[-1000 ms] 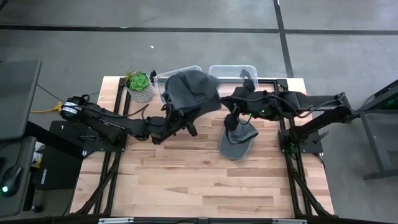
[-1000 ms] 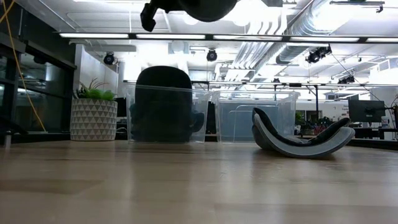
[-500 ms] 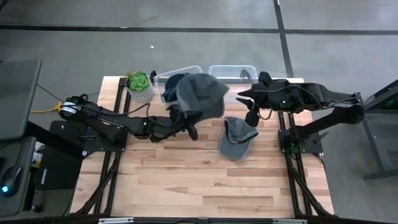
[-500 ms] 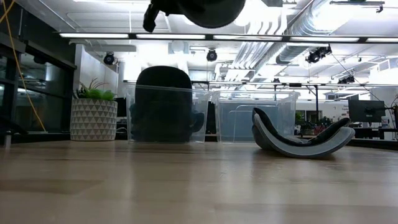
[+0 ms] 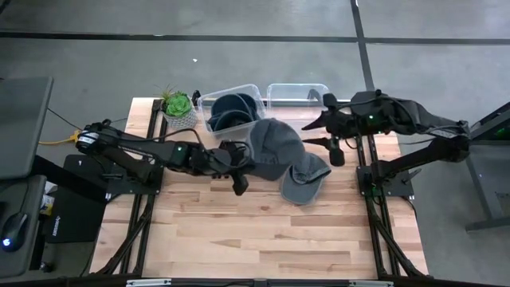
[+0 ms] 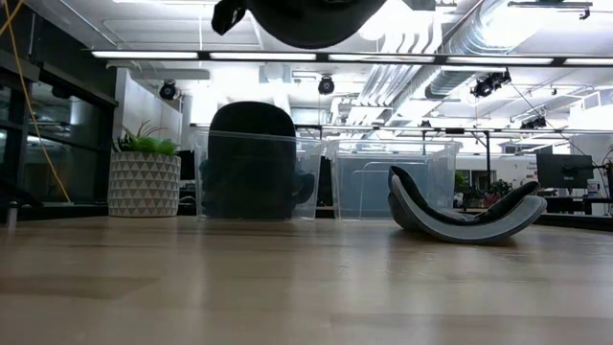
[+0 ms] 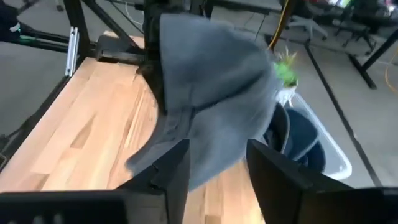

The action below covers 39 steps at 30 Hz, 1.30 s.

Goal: Pick & Place hat
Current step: Put the left gray cap into the right transparent bin

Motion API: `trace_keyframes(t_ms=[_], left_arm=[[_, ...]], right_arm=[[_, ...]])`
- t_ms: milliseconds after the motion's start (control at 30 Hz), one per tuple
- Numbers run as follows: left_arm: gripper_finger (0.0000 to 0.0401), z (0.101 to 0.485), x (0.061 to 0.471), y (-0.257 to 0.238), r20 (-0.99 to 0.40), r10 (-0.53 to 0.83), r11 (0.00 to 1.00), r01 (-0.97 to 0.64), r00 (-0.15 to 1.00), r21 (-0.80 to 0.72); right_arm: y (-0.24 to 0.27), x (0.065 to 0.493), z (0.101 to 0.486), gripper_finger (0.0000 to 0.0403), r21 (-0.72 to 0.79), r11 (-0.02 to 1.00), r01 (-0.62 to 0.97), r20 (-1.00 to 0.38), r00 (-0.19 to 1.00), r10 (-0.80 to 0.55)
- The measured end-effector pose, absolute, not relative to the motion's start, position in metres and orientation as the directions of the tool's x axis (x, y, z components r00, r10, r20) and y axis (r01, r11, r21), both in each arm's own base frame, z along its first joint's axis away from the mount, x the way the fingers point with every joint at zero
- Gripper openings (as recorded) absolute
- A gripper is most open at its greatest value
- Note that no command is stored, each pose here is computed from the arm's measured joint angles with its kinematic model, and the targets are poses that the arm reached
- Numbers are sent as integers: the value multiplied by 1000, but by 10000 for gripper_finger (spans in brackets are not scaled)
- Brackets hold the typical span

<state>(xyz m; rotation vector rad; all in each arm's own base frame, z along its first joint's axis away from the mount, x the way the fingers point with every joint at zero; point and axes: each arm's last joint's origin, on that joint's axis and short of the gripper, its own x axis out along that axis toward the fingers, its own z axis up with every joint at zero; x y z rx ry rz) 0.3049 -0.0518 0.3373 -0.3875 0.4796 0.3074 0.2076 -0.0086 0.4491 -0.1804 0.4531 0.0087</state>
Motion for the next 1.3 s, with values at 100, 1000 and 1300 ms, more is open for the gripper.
trace_keyframes(t_ms=[100, 1000, 1300], left_arm=[[0, 335, 303, -53, -535, 140, 889, -344, 833, -303], [0, 302, 311, -62, -718, -88, 910, -237, 690, -339], [0, 294, 317, -64, -736, -112, 915, -219, 667, -338]], right_arm=[[-11, 215, 449, 173, -164, 983, -78, -417, 909, 3], [-15, 335, 398, 189, -196, 898, -394, -654, 735, 180], [-15, 357, 378, 189, -196, 868, -456, -691, 692, 208]])
